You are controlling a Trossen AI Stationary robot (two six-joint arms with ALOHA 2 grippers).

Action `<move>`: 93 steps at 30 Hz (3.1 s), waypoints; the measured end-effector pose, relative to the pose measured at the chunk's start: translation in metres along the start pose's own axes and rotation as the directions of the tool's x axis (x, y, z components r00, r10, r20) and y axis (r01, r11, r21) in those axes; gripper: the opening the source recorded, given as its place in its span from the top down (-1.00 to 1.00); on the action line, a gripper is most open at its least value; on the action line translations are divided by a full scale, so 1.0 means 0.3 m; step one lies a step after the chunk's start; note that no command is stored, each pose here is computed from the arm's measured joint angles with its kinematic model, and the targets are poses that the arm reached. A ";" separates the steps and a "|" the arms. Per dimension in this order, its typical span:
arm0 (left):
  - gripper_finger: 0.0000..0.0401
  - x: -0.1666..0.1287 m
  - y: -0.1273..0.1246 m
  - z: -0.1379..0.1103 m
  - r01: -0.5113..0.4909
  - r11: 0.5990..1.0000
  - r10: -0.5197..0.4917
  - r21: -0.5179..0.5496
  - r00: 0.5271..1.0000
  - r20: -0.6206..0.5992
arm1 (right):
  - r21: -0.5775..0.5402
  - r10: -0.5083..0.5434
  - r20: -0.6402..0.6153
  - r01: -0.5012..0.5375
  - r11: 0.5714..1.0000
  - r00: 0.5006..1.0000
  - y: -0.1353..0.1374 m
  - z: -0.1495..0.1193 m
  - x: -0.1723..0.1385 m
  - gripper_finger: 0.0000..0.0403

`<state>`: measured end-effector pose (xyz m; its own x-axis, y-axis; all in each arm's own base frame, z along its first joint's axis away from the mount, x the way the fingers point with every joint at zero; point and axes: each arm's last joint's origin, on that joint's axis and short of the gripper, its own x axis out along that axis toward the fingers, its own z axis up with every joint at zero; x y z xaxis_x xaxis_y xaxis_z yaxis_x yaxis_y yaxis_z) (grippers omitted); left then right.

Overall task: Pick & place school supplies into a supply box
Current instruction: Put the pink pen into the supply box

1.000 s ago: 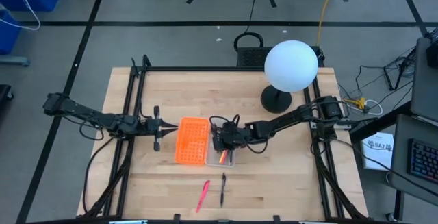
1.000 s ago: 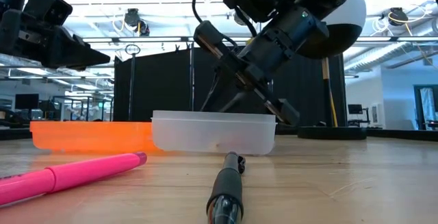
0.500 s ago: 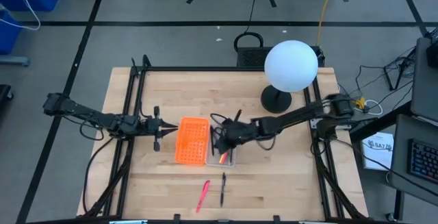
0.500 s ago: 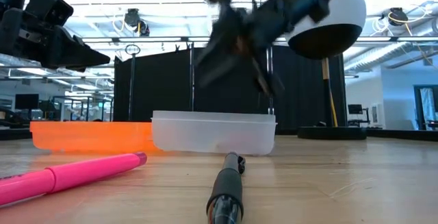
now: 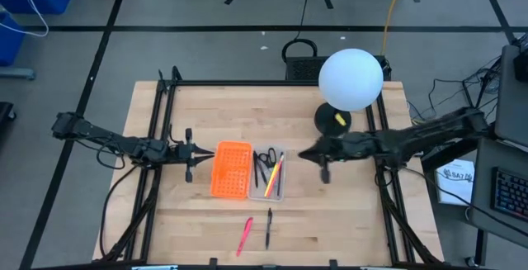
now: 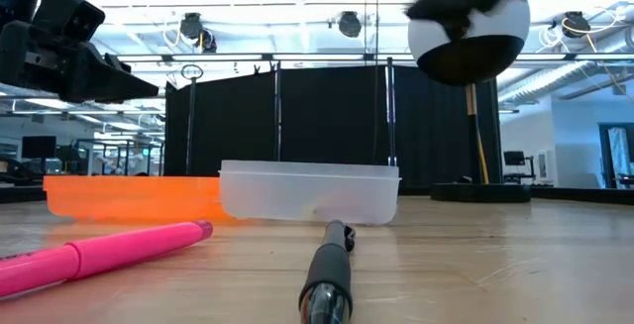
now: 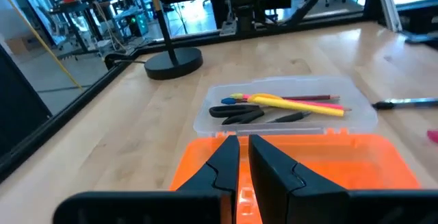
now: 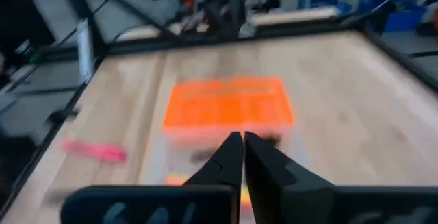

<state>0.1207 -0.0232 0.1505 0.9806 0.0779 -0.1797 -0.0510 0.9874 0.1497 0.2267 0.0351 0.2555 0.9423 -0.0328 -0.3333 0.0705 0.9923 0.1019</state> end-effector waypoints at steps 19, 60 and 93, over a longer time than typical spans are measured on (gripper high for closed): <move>0.79 -0.002 0.016 0.027 -0.141 0.988 0.145 -0.062 0.987 0.070 | -0.169 0.141 0.231 -0.103 0.980 0.963 -0.099 -0.306 -0.199 1.00; 0.99 0.285 -0.316 0.503 -0.520 0.596 0.148 -0.612 0.820 -0.553 | -0.377 0.417 0.332 -0.286 0.881 0.846 -0.096 -0.351 -0.223 1.00; 0.25 0.677 -0.880 0.423 -0.745 0.576 -0.167 -0.336 0.295 -0.941 | -0.207 0.411 0.305 -0.362 0.909 0.859 -0.097 -0.361 -0.219 1.00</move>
<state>0.3573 -0.2856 0.1979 0.1203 -0.0120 -0.9927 -0.8236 0.5570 -0.1065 0.1273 0.0213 0.1730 0.9382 0.3437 0.0415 -0.3447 0.9385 0.0197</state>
